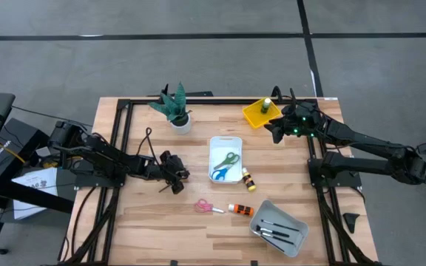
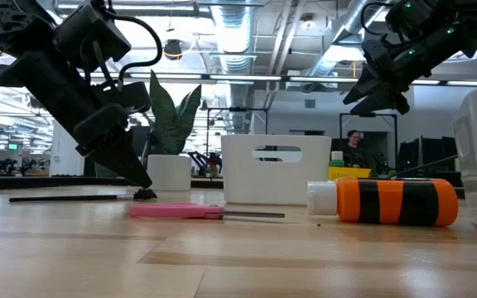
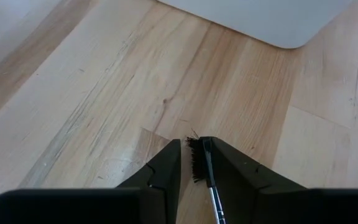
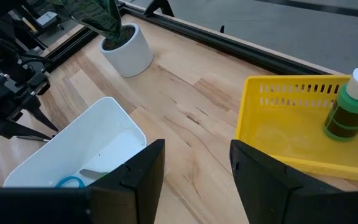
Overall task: Pick & Place Paint Supplies
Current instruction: Put the eyebrow brush into the gray bin
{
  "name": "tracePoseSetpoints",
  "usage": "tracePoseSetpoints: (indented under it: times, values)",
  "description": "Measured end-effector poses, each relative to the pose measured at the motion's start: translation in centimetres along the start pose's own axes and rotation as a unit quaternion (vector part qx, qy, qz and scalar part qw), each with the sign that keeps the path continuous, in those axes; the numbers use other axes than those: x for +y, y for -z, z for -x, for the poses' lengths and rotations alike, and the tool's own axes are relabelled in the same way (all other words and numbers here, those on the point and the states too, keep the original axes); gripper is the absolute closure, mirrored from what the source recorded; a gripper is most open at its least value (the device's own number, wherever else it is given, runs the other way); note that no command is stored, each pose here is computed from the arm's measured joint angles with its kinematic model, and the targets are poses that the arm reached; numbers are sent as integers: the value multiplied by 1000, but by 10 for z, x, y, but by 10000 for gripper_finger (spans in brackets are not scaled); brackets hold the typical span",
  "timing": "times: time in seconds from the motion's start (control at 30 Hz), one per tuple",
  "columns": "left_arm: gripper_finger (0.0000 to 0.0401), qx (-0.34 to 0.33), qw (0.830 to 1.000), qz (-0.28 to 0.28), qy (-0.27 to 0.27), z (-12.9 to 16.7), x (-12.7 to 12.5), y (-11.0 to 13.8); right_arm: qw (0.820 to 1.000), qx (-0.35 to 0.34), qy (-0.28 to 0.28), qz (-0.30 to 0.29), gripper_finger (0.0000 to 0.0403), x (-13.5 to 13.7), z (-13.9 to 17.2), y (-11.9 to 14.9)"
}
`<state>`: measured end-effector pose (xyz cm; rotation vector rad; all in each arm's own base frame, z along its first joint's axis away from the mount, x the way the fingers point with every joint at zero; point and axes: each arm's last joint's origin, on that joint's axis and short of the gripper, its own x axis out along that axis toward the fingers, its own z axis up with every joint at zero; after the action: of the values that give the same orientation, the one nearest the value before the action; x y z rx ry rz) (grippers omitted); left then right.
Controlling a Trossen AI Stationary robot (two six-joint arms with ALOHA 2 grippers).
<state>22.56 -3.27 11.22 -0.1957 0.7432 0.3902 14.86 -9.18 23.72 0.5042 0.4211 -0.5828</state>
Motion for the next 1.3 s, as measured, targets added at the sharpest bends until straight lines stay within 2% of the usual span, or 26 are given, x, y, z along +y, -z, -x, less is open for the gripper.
tracePoseSetpoints:
  times: [0.4,0.57,0.77,1.0,1.3]
  values:
    - [328,11,1000,19,-11,-6,0,5,1000,0,0,-1,226,0,0,0]
    - [351,16,1000,19,-2,-6,-1,5,1000,0,0,-2,226,0,0,0]
    - [396,23,999,29,-3,-6,0,7,1000,0,0,-1,226,0,0,0]
    - [400,18,999,44,2,-5,0,5,1000,0,0,-1,226,0,0,0]
    - [401,-23,997,66,27,7,-2,-8,1000,0,0,0,226,0,0,0]
